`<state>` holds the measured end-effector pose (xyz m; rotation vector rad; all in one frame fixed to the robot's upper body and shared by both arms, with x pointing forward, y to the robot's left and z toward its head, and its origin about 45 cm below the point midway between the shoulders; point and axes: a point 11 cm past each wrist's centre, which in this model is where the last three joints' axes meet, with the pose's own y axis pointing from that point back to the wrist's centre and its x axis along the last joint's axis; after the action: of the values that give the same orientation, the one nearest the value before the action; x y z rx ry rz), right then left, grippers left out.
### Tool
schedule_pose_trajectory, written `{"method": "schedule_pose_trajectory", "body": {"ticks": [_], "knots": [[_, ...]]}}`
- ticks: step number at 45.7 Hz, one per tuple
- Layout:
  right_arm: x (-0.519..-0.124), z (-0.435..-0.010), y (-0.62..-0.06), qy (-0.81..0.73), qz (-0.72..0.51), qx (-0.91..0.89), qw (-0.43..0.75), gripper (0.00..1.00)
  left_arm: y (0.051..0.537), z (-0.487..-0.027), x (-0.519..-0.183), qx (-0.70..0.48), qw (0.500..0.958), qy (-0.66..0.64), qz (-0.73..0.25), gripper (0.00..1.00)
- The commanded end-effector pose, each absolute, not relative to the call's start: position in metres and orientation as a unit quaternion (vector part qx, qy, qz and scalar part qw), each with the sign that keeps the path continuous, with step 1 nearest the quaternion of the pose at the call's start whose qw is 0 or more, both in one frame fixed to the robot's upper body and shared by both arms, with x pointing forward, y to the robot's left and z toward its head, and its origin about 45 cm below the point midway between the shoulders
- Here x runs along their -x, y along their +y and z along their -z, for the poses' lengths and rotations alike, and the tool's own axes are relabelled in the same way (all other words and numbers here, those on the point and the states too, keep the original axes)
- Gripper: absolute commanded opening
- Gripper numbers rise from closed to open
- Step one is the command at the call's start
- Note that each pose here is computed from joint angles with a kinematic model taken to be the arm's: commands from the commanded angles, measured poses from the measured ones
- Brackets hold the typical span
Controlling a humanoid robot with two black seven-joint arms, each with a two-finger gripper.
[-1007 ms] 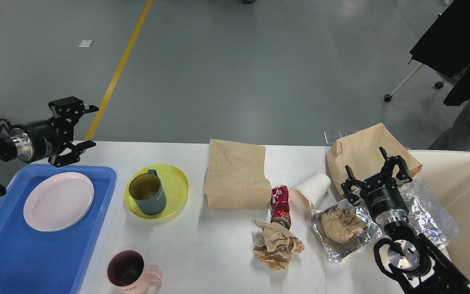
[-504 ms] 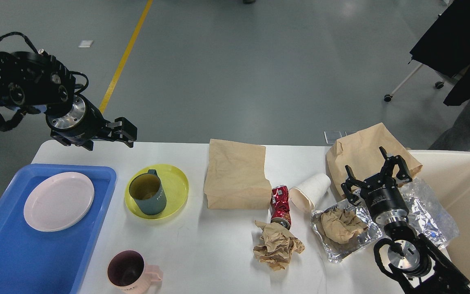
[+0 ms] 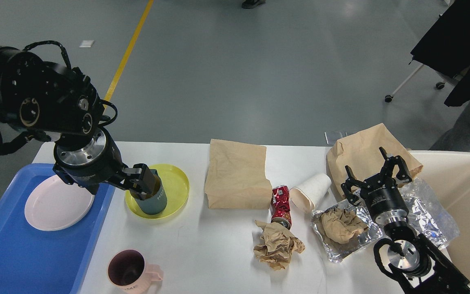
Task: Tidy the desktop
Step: 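Lift the left gripper off the tray and move toward the pink mug, then lower the left gripper onto the pink mug and grasp it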
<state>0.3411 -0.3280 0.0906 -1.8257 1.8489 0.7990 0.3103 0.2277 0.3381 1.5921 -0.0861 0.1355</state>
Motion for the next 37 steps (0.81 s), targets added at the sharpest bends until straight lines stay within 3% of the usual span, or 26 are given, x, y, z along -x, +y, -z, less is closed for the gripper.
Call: {"method": "schedule_pose_trajectory", "body": {"ticks": [1,25,37], "knots": [[-0.341,-0.090,-0.328,0.665,-0.288,0.656,0.209,1.00,0.228,-0.347,-0.302,-0.707,0.703,-0.031,-0.070,0.97],[-0.341,-0.091,-0.329,0.665,-0.287,0.657,0.210,1.00,0.259,-0.246,-0.266,-0.689,0.714,0.121,-0.006,0.97],[-0.341,-0.091,-0.328,0.665,-0.287,0.657,0.210,1.00,0.289,-0.211,-0.264,-0.702,0.701,0.108,-0.063,0.95]]}}
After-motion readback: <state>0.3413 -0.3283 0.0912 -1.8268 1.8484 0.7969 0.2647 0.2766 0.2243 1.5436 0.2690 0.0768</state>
